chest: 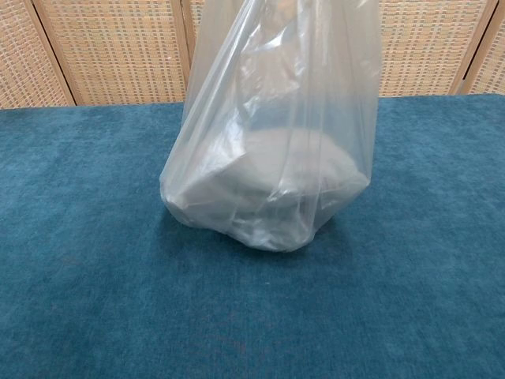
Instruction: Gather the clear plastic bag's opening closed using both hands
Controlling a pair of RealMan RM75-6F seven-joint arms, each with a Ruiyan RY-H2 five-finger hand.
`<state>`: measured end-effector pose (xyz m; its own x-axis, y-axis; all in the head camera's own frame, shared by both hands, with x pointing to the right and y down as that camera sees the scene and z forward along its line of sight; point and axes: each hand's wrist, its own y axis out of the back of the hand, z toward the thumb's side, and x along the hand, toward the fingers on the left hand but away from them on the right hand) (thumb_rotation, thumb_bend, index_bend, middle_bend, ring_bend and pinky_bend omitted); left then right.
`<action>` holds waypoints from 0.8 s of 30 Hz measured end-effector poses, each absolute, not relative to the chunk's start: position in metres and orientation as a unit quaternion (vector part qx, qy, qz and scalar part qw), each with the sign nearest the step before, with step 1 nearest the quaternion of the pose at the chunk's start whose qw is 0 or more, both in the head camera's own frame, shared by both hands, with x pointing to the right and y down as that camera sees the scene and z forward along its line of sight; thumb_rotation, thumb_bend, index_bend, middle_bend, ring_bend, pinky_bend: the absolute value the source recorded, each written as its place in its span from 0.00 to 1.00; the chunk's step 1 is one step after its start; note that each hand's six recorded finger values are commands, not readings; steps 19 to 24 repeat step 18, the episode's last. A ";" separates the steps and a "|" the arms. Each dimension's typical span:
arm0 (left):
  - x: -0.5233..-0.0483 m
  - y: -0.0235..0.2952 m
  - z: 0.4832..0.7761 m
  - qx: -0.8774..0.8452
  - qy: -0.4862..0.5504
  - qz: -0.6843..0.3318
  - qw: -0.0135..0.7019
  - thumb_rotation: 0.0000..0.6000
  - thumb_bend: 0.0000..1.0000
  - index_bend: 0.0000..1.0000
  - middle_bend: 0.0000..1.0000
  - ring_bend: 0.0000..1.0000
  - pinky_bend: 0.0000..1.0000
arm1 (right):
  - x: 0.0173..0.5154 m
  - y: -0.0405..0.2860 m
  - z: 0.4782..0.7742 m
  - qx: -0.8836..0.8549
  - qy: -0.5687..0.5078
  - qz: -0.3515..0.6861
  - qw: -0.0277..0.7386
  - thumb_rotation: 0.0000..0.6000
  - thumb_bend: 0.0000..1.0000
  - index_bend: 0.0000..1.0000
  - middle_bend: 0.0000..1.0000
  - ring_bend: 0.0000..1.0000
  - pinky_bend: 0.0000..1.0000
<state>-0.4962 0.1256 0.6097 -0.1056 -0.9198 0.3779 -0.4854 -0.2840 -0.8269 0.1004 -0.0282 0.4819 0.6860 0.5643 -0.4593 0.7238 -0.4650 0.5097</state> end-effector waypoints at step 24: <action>-0.495 0.126 0.610 -0.635 0.555 -0.492 0.217 1.00 0.15 0.00 0.00 0.00 0.03 | 0.125 -0.071 0.403 0.848 0.411 -0.097 0.320 1.00 1.00 0.84 0.90 0.89 1.00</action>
